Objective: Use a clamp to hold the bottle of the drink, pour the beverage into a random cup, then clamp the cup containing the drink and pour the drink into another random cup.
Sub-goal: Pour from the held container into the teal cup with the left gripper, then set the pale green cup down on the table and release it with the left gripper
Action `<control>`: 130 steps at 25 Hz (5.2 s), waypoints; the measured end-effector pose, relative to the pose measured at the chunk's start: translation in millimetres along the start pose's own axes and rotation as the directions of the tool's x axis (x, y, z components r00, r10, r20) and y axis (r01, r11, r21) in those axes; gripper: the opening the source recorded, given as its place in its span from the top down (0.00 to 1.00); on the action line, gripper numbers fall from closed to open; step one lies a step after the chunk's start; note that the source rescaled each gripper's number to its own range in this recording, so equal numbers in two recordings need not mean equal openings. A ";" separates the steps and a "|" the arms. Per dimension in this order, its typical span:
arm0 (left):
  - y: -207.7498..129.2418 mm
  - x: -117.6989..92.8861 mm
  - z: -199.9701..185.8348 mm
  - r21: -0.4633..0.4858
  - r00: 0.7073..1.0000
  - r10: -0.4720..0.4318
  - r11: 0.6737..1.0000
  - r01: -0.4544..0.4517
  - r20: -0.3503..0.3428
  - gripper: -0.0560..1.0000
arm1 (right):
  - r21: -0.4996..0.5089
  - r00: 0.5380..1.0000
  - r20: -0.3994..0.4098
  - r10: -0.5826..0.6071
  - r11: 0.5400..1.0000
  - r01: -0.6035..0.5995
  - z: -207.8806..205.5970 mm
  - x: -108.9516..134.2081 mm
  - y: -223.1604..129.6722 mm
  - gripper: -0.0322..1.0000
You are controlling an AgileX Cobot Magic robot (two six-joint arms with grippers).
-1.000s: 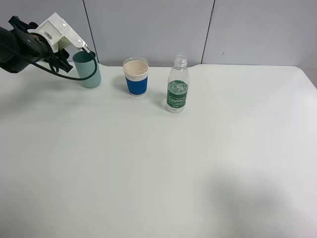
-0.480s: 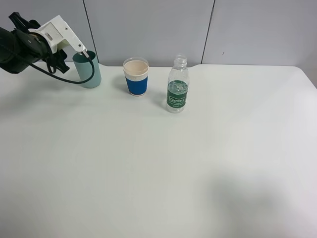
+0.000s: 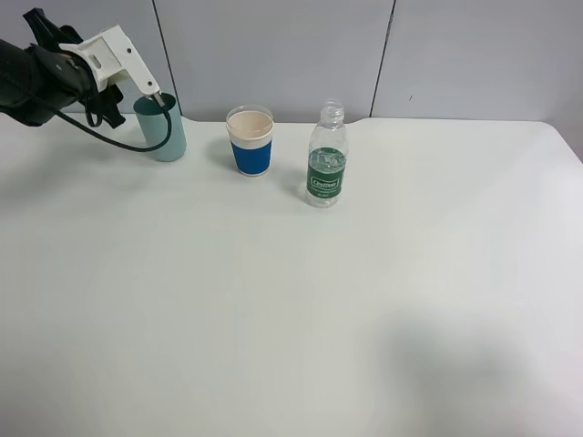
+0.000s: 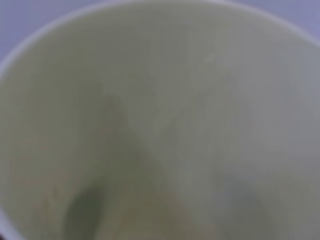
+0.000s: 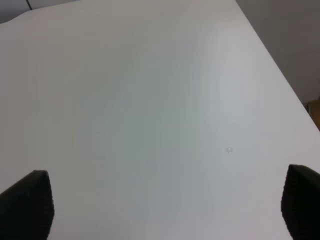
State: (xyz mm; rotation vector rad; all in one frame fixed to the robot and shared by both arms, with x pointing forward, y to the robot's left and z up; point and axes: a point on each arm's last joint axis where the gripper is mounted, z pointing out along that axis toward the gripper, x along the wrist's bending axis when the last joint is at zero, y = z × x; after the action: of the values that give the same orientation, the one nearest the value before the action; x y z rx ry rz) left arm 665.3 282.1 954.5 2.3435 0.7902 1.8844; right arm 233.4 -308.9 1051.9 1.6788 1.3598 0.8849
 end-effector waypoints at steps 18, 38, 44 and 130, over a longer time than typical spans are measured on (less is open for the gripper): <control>0.0 1.5 0.4 0.001 0.992 0.126 0.992 -0.126 -0.025 0.93 | 0.000 1.000 0.000 0.000 1.000 0.000 0.0 0.0 0.0 0.05; -1.5 5.3 0.2 0.028 0.975 0.212 0.977 -0.210 -0.063 0.93 | 0.000 1.000 0.000 0.000 1.000 0.000 0.0 0.0 0.0 0.05; -1.7 5.8 0.2 0.036 0.961 0.268 0.963 -0.266 -0.066 0.93 | 0.000 1.000 0.000 0.000 1.000 0.000 0.0 0.0 0.0 0.05; 2.0 -6.0 -159.5 -0.399 0.660 -0.474 0.540 0.741 0.583 0.93 | 0.000 1.000 0.000 0.000 1.000 0.000 0.0 0.0 0.0 0.05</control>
State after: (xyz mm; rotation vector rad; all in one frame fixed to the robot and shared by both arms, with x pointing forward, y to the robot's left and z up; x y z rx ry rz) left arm 518.2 232.7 992.1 1.6103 0.6877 1.0423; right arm 233.4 -308.9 1051.9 1.6788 1.3598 0.8849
